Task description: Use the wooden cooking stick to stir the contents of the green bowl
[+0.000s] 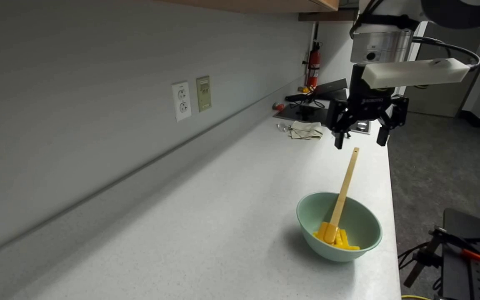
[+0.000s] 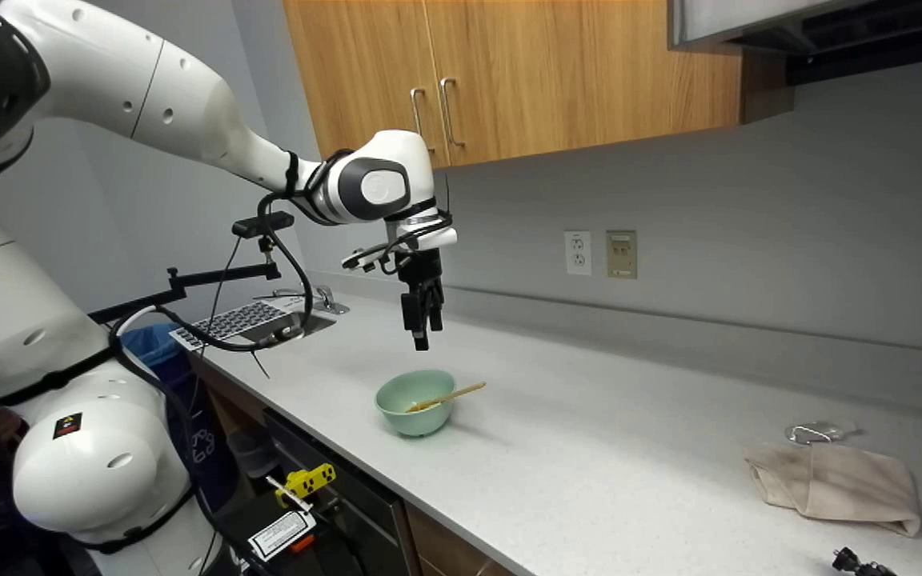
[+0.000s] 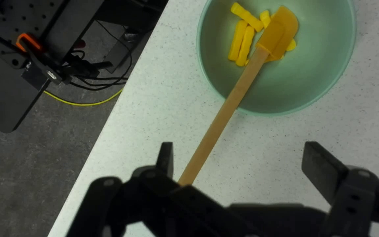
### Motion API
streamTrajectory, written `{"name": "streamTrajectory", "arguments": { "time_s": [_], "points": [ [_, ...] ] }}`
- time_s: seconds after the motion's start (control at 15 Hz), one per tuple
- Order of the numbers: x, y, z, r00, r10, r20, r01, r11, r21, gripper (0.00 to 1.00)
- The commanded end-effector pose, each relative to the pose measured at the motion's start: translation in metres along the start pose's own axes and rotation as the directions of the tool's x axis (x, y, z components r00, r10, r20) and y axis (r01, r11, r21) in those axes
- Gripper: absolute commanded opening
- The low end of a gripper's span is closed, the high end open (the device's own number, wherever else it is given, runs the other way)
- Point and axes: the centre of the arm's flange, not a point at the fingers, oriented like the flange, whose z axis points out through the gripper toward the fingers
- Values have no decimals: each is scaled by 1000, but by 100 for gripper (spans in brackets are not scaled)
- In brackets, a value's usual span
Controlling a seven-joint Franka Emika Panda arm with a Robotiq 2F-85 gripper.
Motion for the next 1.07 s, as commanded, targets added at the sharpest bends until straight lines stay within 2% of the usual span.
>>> {"name": "streamTrajectory", "arguments": {
  "time_s": [0.0, 0.27, 0.67, 1.0],
  "points": [
    [4, 2, 7, 999, 37, 1, -37, 999, 8, 100],
    [13, 9, 19, 997, 74, -1, -74, 997, 6, 100],
    [38, 22, 35, 987, 158, -32, -155, 986, 67, 100],
    [50, 29, 61, 979, 201, -33, -199, 978, 63, 100]
  ]
}}
